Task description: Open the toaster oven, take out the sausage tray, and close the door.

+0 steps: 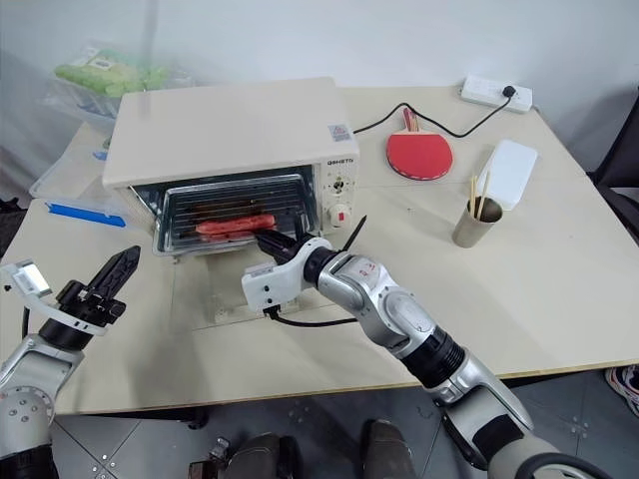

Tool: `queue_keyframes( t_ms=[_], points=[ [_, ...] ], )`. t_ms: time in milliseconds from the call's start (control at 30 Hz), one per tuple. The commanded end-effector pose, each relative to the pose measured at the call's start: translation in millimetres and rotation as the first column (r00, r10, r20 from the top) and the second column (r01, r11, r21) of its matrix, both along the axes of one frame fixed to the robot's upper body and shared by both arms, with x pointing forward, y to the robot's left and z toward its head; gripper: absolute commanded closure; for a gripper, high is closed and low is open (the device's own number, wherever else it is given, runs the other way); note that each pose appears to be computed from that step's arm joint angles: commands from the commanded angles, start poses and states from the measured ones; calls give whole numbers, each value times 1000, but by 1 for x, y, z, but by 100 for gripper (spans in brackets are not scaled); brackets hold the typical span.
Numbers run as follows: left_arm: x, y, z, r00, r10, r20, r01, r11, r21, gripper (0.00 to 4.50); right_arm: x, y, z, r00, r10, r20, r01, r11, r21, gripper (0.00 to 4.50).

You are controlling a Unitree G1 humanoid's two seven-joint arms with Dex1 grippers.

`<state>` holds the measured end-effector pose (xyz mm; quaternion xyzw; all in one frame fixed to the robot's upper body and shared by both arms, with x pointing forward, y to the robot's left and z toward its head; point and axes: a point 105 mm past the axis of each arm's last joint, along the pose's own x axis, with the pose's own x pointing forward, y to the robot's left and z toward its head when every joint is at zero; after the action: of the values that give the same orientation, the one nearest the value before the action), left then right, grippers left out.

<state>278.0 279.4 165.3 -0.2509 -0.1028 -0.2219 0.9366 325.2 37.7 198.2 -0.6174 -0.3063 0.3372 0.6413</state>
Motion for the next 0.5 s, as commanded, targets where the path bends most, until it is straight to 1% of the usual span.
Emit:
queue_keyframes(
  t_ms=[33, 167, 267, 367, 500],
  points=[
    [0, 1, 8, 1000, -9, 28, 8, 1000, 24, 450, -10, 0, 36, 995, 30, 98, -38, 996, 75, 446],
    [1, -5, 7, 999, -51, 19, 51, 998, 23, 450, -12, -1, 40, 995, 32, 99, -41, 996, 83, 446],
    [8, -10, 8, 997, -72, 29, 71, 997, 22, 450, -13, -1, 38, 995, 34, 92, -42, 996, 82, 446],
    [19, -14, 21, 992, -95, 78, 94, 995, 20, 450, -12, 0, 36, 995, 39, 91, -46, 996, 74, 446],
    [25, -12, 33, 988, -95, 121, 93, 995, 19, 450, -11, 0, 34, 995, 39, 90, -45, 997, 69, 446]
  ],
)
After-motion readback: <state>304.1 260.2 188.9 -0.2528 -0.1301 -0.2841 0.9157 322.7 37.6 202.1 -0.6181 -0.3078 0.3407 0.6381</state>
